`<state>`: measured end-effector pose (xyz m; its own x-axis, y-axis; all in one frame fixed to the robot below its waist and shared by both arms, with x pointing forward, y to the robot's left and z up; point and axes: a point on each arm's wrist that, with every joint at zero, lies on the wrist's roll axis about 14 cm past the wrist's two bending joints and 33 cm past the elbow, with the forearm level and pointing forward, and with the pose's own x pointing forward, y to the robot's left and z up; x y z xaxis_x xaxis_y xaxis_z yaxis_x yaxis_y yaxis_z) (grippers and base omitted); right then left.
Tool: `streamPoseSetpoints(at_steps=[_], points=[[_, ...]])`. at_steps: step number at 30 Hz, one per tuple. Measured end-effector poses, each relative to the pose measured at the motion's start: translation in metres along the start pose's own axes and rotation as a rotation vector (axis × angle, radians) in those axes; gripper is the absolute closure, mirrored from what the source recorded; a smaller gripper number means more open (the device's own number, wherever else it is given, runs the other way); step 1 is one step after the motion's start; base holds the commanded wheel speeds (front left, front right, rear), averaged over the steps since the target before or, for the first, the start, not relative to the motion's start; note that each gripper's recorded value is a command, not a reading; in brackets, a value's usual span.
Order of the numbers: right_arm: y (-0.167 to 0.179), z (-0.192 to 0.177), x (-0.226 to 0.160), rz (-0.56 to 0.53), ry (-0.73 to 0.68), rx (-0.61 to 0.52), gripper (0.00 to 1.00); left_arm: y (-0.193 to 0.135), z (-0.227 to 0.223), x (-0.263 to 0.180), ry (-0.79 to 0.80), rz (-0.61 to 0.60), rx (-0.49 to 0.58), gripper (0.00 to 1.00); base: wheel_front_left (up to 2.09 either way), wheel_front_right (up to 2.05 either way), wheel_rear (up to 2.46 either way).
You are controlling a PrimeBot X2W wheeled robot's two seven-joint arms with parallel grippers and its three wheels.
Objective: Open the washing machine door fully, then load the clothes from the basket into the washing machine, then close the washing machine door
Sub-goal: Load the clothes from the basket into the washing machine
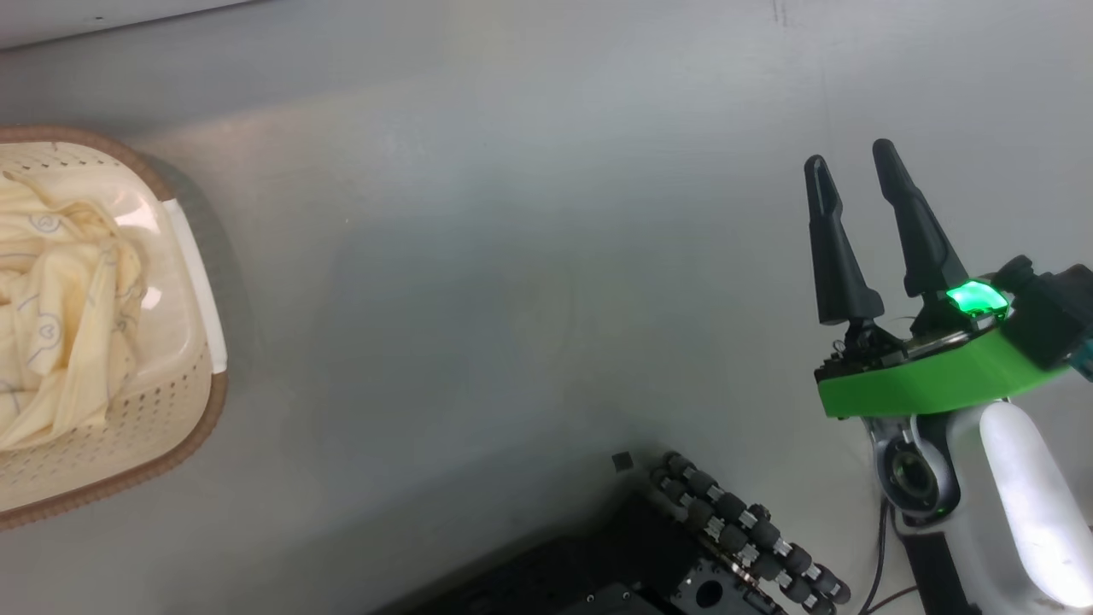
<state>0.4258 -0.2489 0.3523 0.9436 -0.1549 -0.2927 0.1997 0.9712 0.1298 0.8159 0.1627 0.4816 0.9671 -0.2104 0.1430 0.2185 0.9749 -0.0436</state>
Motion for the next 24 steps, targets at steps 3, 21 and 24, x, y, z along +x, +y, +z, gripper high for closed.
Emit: streamPoseSetpoints(at_steps=[3,21,24], points=[[0.001,-0.002,0.002,0.005,0.003,0.0,0.0,0.006,0.012,0.003,-0.073,0.018,-0.003,1.0,0.0,0.0,0.0],[0.011,-0.003,0.013,0.035,-0.007,0.02,0.0,0.013,-0.063,-0.017,0.19,0.048,-0.146,0.0,0.0,0.0,0.0],[0.013,-0.001,0.016,0.042,-0.019,0.017,0.0,0.012,-0.071,-0.026,0.223,0.048,-0.157,0.0,0.0,0.0,0.0]])
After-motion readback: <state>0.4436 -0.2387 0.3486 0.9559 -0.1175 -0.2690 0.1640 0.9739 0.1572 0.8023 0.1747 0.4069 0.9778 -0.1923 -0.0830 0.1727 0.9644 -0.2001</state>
